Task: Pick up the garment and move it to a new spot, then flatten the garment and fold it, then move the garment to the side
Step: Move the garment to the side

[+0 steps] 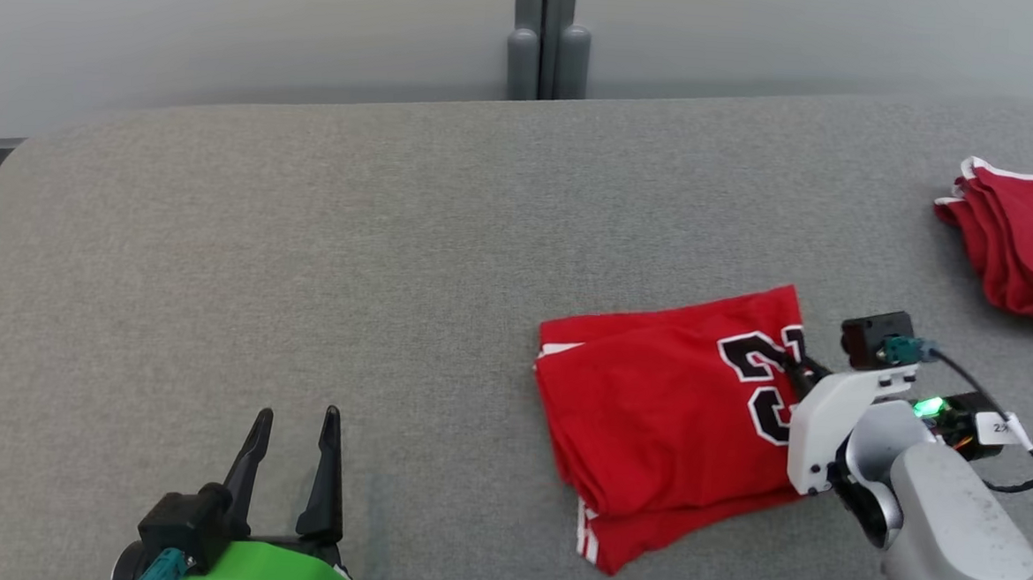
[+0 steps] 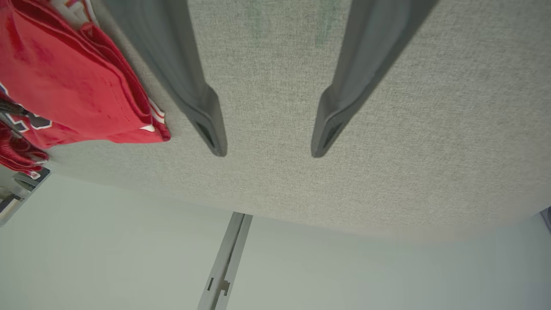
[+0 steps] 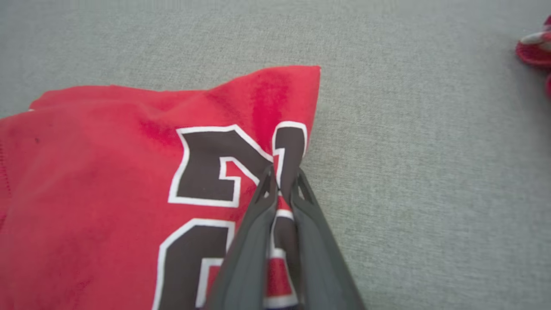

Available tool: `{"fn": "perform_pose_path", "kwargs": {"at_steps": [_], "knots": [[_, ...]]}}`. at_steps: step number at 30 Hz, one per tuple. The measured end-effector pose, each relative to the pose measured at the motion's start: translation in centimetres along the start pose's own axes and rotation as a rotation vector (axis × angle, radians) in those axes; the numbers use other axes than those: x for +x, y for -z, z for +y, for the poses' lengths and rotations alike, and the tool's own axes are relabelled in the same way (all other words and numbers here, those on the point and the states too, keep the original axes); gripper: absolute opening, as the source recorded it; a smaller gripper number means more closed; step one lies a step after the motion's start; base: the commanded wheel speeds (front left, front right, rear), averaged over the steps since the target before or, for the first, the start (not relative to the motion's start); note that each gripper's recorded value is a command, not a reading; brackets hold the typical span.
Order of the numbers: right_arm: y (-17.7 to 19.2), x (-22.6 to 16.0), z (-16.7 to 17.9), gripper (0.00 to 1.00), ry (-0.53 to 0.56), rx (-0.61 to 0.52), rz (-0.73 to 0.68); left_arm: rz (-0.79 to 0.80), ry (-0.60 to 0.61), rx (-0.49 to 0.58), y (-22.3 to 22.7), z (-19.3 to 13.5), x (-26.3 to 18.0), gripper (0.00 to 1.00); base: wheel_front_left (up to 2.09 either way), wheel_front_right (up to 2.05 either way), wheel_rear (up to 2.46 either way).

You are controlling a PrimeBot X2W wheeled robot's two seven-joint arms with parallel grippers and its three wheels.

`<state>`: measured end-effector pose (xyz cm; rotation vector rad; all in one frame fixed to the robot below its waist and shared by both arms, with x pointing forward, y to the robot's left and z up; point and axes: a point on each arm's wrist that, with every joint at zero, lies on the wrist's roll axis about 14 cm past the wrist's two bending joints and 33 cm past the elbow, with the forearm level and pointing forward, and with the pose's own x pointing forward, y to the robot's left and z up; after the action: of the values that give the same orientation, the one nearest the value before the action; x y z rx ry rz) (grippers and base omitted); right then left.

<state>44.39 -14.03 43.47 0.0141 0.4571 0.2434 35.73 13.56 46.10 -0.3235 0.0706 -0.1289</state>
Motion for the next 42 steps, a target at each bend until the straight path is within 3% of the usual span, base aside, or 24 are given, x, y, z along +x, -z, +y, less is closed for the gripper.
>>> {"fn": "perform_pose_path", "kwargs": {"at_steps": [8,16,23,31,42], "knots": [[-2.3,-3.1,-8.1,0.00,0.189,-0.026,-0.073,0.018,0.150,0.007,0.6,-4.3,2.6,1.00,0.00,0.00,0.00],[-2.4,-7.5,-14.3,0.00,0.365,0.036,-0.140,0.073,0.338,0.011,2.8,-10.1,5.2,1.00,0.00,0.00,0.00],[-1.2,-9.4,-16.3,0.00,0.446,0.078,-0.156,0.149,0.476,-0.009,5.8,-14.4,6.1,1.00,0.00,0.00,0.00],[-2.3,-9.2,-17.3,0.00,0.473,0.059,-0.170,0.192,0.502,-0.024,7.5,-15.0,6.9,1.00,0.00,0.00,0.00],[-11.9,-5.1,-15.8,0.00,0.380,-0.090,-0.261,0.171,0.429,-0.020,6.8,-12.6,7.4,1.00,0.00,0.00,0.00]]}}
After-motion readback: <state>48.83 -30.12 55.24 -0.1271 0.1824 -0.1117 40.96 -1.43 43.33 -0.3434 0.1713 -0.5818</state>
